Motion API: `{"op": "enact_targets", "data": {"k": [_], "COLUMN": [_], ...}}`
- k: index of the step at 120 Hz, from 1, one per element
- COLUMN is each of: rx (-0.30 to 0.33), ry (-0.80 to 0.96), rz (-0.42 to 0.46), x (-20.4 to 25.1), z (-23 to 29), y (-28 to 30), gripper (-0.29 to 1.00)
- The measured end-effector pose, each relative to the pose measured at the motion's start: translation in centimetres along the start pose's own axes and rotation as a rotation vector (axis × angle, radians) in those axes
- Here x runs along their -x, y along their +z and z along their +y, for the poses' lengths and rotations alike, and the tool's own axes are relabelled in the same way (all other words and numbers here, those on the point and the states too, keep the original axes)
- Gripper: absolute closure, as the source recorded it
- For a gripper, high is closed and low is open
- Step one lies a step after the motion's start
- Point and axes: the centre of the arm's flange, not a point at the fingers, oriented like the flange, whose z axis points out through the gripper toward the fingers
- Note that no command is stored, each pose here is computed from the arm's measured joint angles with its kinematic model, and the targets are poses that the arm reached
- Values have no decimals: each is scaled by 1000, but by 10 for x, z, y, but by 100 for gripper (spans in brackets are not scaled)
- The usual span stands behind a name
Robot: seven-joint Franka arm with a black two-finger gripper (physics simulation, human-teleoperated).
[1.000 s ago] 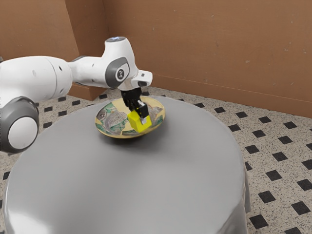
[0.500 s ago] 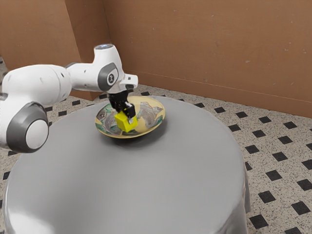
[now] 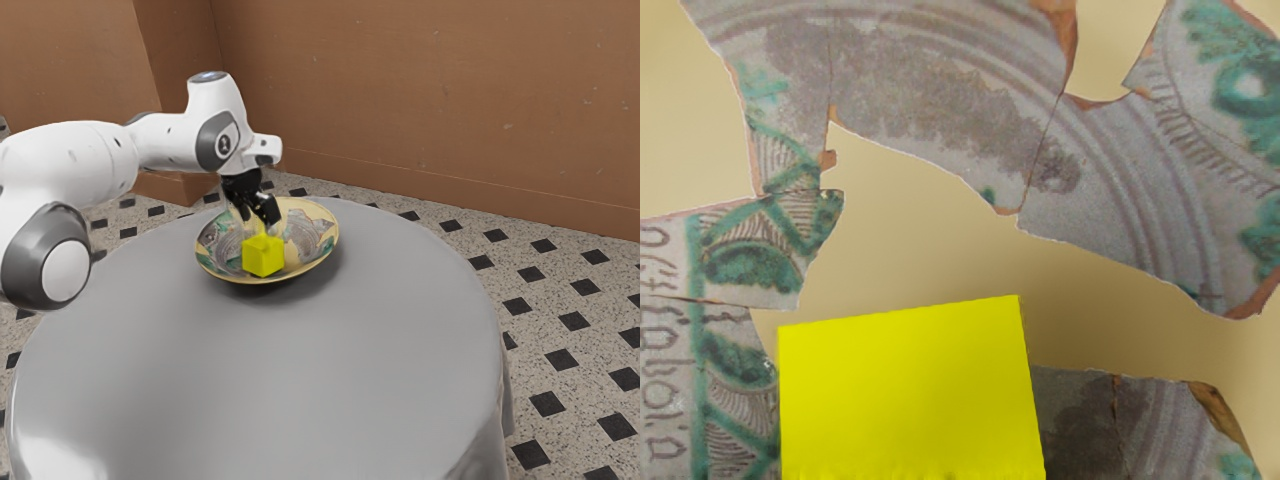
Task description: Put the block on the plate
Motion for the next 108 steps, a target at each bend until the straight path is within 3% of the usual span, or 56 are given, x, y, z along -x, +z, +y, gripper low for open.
{"op": "enact_targets", "data": {"k": [29, 69, 108], "rx": [20, 74, 20], "ry": [48, 136, 202], "rz": [37, -13, -48], "x": [13, 48, 53], "z": [45, 119, 129], "y": [-83, -140, -171], "gripper": [2, 0, 0]}}
